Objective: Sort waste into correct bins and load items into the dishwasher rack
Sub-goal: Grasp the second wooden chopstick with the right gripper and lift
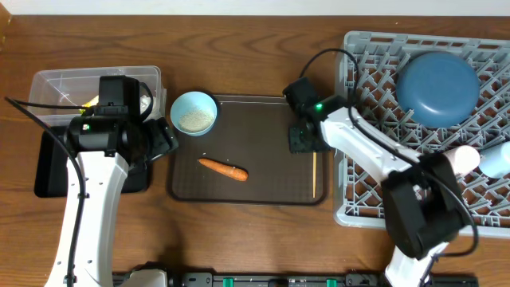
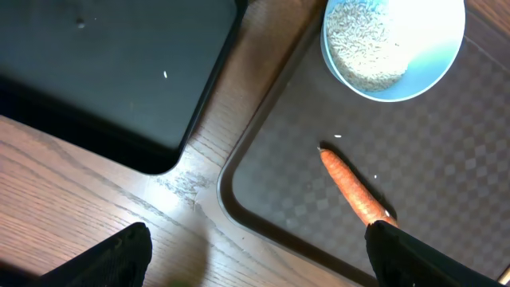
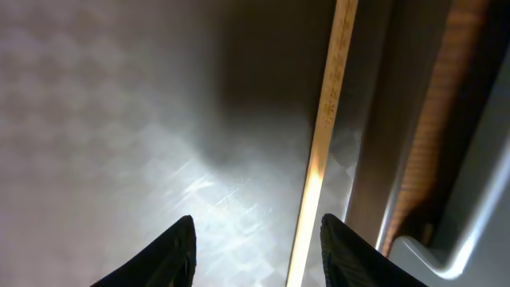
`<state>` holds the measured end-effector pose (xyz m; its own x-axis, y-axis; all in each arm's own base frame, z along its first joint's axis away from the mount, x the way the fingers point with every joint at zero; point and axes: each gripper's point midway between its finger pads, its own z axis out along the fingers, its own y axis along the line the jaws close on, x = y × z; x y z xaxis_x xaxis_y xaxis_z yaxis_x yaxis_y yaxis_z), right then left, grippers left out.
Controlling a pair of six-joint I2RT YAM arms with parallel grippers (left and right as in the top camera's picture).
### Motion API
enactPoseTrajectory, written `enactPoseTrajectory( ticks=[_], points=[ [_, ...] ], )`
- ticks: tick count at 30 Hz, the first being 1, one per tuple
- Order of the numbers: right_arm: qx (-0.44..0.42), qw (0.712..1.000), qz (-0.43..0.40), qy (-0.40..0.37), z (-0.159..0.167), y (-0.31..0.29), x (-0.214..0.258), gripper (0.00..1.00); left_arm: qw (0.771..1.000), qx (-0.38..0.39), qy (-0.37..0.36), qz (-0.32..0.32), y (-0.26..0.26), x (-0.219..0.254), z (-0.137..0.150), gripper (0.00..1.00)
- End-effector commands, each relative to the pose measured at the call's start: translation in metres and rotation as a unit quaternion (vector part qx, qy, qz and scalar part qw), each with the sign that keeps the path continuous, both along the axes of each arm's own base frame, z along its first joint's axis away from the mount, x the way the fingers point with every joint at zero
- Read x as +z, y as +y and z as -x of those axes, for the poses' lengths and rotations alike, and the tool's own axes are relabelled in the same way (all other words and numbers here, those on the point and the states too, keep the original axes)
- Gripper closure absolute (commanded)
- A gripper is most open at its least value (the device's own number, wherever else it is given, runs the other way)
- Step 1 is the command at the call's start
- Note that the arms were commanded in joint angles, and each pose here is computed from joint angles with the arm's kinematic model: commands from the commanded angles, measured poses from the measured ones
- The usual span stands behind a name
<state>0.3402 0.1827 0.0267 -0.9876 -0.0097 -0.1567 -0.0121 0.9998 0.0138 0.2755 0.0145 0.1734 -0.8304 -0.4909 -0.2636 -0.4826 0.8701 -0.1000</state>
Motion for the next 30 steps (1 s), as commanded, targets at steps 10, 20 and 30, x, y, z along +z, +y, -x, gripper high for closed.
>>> enactPoseTrajectory(
  ticks=[10, 20, 30],
  points=[
    [-0.01, 0.997, 0.053, 0.059, 0.022, -0.007, -0.045, 0.57, 1.0, -0.004, 0.003, -0.005, 0.002, -0.001, 0.0, 0.12],
    [-0.023, 0.996, 0.053, 0.062, 0.024, -0.008, -0.043, 0.96, 1.0, -0.004, 0.003, -0.005, 0.002, -0.001, 0.0, 0.12],
    [0.022, 0.999, 0.005, -0.027, 0.005, -0.001, 0.049, 0.99, 1.0, -0.005, 0.006, -0.005, 0.002, -0.001, 0.001, 0.12]
  ],
)
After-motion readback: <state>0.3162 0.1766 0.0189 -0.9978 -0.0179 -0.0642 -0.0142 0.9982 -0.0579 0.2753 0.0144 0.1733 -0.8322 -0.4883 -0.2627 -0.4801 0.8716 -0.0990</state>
